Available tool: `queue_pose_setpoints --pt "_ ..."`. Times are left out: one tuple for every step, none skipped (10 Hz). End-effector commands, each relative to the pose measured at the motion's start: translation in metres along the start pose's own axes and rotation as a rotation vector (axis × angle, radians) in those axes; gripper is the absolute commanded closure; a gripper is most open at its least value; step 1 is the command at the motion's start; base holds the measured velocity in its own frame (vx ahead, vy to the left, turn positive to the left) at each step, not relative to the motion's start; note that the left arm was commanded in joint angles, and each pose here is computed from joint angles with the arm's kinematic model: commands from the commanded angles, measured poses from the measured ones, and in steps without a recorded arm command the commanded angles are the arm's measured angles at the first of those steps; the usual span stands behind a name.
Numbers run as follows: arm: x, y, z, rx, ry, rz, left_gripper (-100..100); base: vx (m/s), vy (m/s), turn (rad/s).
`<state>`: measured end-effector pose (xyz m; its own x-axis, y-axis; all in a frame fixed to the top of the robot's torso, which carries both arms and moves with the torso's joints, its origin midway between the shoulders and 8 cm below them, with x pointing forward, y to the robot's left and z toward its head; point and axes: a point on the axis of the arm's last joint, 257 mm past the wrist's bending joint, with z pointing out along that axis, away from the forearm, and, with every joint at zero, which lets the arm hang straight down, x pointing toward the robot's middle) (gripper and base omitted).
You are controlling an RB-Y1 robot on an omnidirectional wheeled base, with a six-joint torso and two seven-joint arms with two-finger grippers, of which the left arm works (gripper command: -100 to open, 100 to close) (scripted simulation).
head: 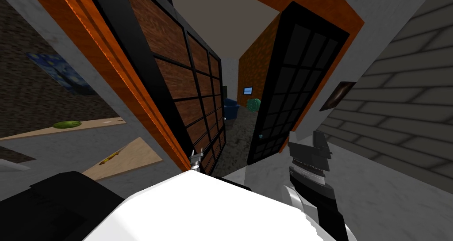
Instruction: Push the door open
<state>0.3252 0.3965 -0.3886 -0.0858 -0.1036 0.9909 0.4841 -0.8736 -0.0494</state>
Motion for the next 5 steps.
queue_pose_setpoints --pt "0.0186 -0.0027 0.0212 0.003 0.054 0.003 -100 -0.001 -0.012 -0.038" --pt "0.0186 -0.0027 0.0212 0.003 0.054 0.003 -100 0.002 0.007 0.002" --pt "0.0186 -0.0027 0.0212 0.003 0.054 0.003 -100 0.0 0.0 0.0" --pt "0.0184 -0.0028 0.02 0.002 0.054 0.002 -100 0.009 0.01 0.017" --pt "0.0173 -0.0031 0.0194 0.003 0.051 0.003 -100 0.033 0.022 -0.004"
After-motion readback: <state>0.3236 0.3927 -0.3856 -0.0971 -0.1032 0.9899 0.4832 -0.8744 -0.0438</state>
